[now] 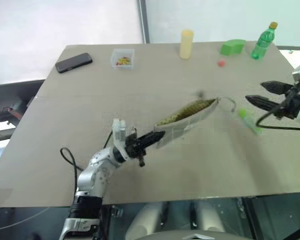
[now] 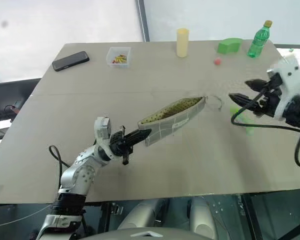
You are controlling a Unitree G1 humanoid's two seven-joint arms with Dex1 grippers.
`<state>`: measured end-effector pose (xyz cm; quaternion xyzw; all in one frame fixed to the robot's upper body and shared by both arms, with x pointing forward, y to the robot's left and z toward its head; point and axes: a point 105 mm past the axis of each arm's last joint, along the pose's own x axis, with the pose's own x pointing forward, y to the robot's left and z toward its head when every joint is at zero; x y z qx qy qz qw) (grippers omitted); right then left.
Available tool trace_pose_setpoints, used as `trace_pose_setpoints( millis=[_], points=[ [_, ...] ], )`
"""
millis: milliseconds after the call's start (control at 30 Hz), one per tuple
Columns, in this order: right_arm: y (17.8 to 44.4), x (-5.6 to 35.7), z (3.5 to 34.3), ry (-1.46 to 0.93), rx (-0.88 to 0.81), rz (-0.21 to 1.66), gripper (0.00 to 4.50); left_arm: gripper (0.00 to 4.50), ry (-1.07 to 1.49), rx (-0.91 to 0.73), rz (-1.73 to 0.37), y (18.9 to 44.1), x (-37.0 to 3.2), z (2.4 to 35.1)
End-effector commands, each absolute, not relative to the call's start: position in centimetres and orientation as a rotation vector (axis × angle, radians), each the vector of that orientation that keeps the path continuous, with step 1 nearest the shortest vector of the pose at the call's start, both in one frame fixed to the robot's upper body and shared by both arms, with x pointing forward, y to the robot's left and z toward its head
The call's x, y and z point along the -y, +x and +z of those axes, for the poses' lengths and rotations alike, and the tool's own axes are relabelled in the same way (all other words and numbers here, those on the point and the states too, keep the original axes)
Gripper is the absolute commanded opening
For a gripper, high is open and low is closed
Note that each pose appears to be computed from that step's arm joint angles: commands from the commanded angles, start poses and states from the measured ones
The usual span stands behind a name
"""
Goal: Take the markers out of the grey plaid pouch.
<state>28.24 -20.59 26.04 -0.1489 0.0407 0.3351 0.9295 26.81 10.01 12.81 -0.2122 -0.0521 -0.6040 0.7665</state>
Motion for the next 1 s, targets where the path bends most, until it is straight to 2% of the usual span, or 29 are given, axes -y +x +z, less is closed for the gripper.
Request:
trace_pose_setpoints(
  millis=[33,67,100,133,167,267,567,833,1000],
  points=[
    [26.1,17.3,26.5,-0.333,-0.079,0.817,1.82,0.00,-0.470,0.100,-1.444,25.7,-8.9,13.8],
    [25.9,16.5,26.0,-0.332,-0.095,0.842,1.39,0.00,-0.465,0.095,-1.446,25.8,-8.8,13.7],
    [25.8,15.8,25.4,-0.332,-0.113,0.862,0.67,0.00,-0.465,0.091,-1.447,26.0,-8.7,13.5],
    [25.7,15.1,24.5,-0.336,-0.136,0.880,0.25,0.00,-0.456,0.086,-1.453,26.1,-8.5,13.3],
    [25.7,14.5,23.5,-0.342,-0.166,0.895,0.03,0.00,-0.447,0.079,-1.463,26.1,-8.4,13.1],
    [25.5,13.6,21.8,-0.351,-0.222,0.932,0.03,0.00,-0.421,0.068,-1.480,26.1,-8.1,12.6],
    [24.3,13.4,20.8,-0.366,-0.279,1.009,0.03,0.00,-0.402,0.067,-1.448,26.2,-7.7,11.5],
    [26.8,11.0,16.1,-0.416,-0.368,1.044,0.03,0.00,-0.378,0.027,-1.452,25.5,-7.7,10.1],
    [27.0,10.0,15.6,-0.426,-0.366,1.075,0.03,0.00,-0.366,0.027,-1.432,25.6,-8.0,9.9]
  ],
)
